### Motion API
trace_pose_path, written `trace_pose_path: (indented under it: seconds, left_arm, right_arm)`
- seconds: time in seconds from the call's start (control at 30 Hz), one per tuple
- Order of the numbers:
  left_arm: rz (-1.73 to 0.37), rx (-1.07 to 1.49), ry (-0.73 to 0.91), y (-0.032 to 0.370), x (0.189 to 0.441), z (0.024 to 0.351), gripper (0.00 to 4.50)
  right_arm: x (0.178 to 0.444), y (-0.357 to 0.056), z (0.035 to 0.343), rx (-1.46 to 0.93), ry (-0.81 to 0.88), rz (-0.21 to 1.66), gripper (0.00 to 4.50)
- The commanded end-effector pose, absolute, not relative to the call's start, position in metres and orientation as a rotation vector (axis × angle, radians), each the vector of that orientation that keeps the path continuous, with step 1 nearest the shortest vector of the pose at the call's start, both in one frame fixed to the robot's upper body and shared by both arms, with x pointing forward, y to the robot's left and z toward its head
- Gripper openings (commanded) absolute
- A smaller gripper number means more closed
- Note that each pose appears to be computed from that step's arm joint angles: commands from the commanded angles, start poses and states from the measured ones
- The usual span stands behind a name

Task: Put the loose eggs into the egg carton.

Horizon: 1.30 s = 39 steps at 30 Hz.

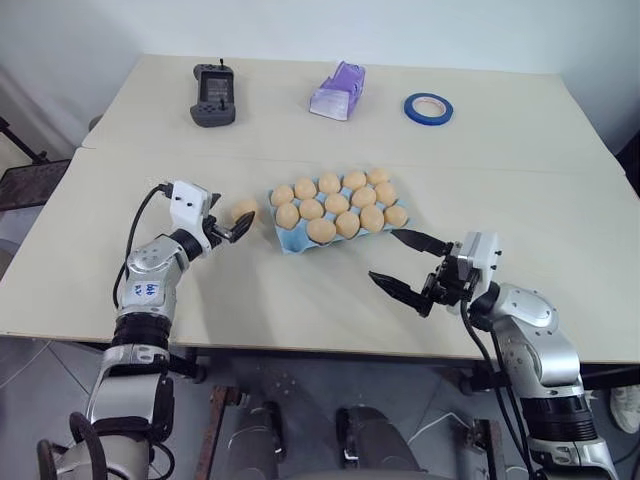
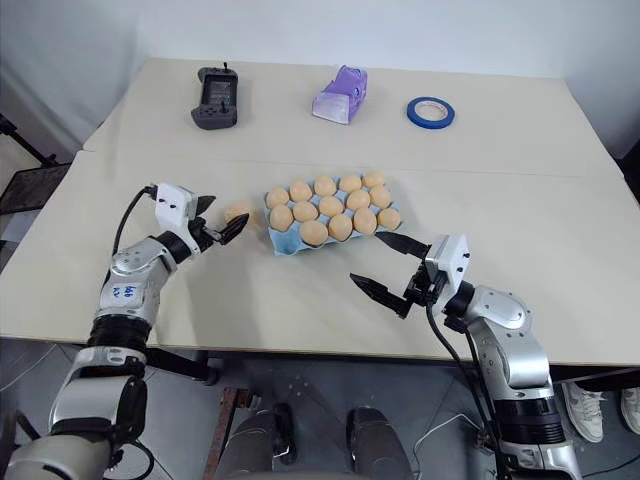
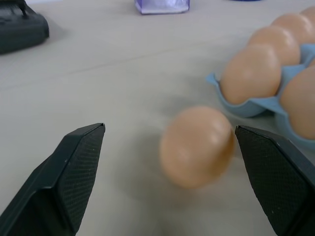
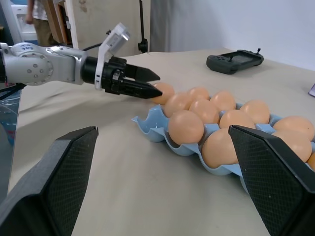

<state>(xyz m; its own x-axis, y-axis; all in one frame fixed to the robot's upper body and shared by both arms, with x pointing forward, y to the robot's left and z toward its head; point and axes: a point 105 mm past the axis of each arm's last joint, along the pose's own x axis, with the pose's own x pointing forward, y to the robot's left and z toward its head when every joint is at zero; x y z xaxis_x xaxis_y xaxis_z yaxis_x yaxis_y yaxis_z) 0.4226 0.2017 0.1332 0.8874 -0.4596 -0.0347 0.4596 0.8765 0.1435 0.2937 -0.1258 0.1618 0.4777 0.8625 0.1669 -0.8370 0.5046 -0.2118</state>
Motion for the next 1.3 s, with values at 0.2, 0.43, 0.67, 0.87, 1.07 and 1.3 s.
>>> trace_pose_path:
  seconds: [0.2, 0.43, 0.67, 0.87, 1.07, 1.3]
  left_arm:
    - [-0.532, 0.164, 0.011, 0.188, 0.437, 0.132, 3.64]
    - [-0.533, 0.165, 0.011, 0.193, 0.435, 0.127, 1.55]
    - [-0.574, 0.160, -0.198, 0.203, 0.416, 0.160, 1.42]
    - [-0.865, 0.203, -0.289, 0.161, 0.381, 0.181, 1.42]
    - [-1.003, 0.235, -0.215, 0.127, 0.373, 0.166, 1.42]
    - [-1.021, 0.220, -0.148, 0.116, 0.380, 0.148, 2.41]
  right_arm:
    - [0.292, -0.122, 0.174, -0.123, -0.331, 1.030, 4.50]
    - [0.290, -0.121, 0.169, -0.109, -0.329, 1.012, 4.50]
    - [0.294, -0.118, 0.168, -0.103, -0.319, 1.020, 4.50]
    - [0.292, -0.121, 0.163, -0.105, -0.298, 1.012, 4.50]
    - [0.290, -0.118, 0.163, -0.098, -0.300, 1.006, 4.50]
    - [0.291, -0.117, 0.170, -0.105, -0.324, 0.984, 4.50]
